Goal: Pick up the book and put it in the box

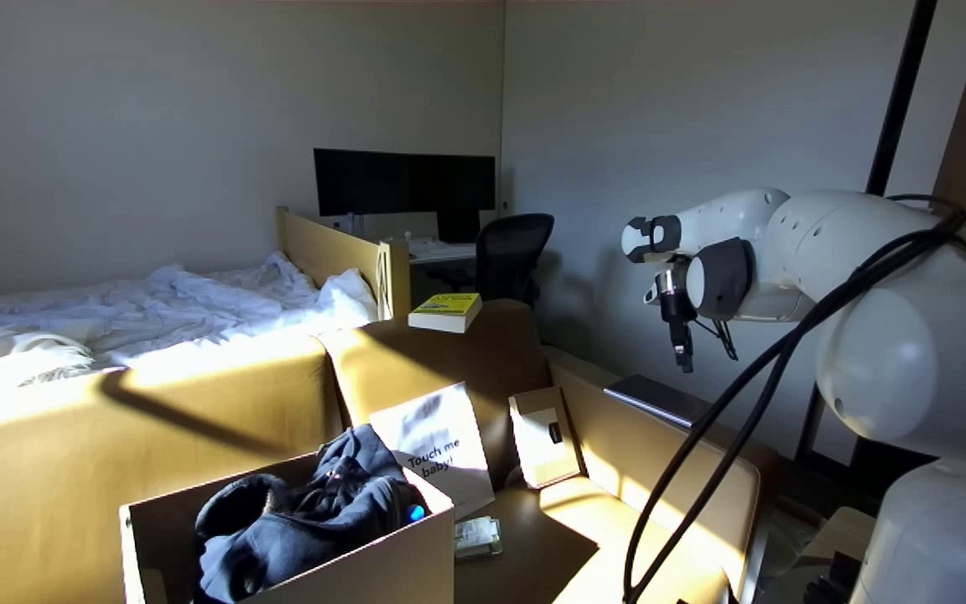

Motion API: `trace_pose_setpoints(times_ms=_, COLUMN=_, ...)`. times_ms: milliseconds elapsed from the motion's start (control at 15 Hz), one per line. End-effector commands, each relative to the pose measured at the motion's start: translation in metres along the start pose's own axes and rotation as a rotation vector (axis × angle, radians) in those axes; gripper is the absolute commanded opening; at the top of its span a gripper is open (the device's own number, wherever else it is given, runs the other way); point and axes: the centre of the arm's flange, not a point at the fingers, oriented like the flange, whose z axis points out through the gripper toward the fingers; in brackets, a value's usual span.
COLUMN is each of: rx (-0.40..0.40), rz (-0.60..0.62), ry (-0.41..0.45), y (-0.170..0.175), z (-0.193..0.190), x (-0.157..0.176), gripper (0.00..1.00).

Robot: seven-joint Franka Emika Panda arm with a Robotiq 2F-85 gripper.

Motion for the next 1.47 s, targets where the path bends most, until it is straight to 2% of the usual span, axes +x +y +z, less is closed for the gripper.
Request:
trace_pose_setpoints(times_ms=0, rx=0.047, rz=0.122, ry=0.143, y=0.047, z=-0.05, x=0.031, gripper=1.0)
trace_pose_setpoints(times_ms=400, rx=0.005, rz=0.343, ry=0.369, y=0.051, z=-0.07, x=0.048, gripper=1.0)
trace_pose_setpoints(times_ms=867, rx=-0.137, rz=0.666, ry=0.569, y=0.078, z=-0.094, x=0.056, gripper=1.0)
trace_pose_setpoints(times_ms=1133, rx=-0.206, rz=0.876, ry=0.638, y=0.101, z=-0.09, x=0.054, gripper=1.0)
trace_pose_setpoints(times_ms=1400, rx=-0.231, rz=1.093, ry=0.64, y=0.122, z=-0.072, x=0.053, gripper=1.0)
